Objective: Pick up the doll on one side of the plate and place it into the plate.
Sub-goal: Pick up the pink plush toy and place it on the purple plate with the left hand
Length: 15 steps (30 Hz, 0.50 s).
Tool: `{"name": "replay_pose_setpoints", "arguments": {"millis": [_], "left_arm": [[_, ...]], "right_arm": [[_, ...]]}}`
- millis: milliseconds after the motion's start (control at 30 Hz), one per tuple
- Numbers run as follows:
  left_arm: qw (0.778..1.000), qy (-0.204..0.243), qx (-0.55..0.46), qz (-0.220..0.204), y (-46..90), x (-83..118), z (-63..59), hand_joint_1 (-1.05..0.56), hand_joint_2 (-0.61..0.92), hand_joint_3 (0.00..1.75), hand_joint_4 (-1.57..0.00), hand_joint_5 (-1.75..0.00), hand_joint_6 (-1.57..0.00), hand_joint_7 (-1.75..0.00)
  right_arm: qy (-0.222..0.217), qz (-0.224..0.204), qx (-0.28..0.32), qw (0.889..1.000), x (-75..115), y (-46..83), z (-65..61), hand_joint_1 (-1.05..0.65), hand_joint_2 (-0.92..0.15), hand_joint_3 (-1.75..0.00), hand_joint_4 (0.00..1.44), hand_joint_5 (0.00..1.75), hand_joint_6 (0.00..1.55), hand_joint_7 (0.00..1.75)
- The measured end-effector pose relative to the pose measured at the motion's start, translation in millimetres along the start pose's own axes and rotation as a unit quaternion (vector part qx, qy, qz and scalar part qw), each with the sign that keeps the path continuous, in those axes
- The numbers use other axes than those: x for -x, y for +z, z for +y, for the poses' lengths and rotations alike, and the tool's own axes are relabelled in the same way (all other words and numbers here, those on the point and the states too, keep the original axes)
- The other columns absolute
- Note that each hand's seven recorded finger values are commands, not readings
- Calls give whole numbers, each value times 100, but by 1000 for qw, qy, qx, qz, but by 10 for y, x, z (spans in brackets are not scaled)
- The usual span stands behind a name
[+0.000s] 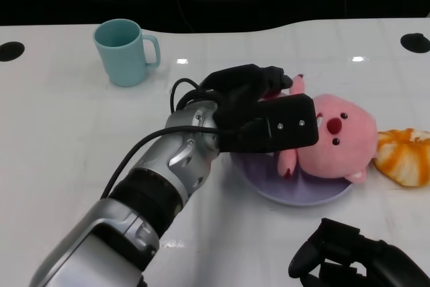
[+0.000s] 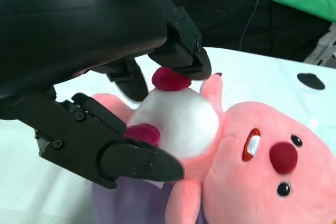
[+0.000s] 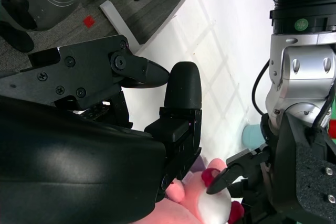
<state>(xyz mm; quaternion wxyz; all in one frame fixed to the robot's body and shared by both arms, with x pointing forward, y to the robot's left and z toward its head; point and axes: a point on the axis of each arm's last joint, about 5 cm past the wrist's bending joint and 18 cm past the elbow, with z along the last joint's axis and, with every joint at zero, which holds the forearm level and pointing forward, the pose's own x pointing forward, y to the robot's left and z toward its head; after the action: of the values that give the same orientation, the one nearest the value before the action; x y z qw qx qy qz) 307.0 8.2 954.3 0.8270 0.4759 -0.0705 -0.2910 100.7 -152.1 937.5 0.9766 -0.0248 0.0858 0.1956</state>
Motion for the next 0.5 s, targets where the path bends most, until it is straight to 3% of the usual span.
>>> {"name": "replay_pose_setpoints", "arguments": {"millis": [167, 500], "left_arm": [[999, -20, -32, -12, 14, 32, 90, -98, 92, 44, 0, -12, -14, 0], [998, -24, -50, -26, -48, 186, 242, -98, 92, 45, 0, -11, -8, 0]], "right_arm": [[1, 0, 0, 1000, 1, -1, -4, -25, -92, -52, 65, 175, 48, 167], [-1, -5, 4, 1000, 5, -5, -37, -26, -92, -51, 65, 175, 48, 166]]}}
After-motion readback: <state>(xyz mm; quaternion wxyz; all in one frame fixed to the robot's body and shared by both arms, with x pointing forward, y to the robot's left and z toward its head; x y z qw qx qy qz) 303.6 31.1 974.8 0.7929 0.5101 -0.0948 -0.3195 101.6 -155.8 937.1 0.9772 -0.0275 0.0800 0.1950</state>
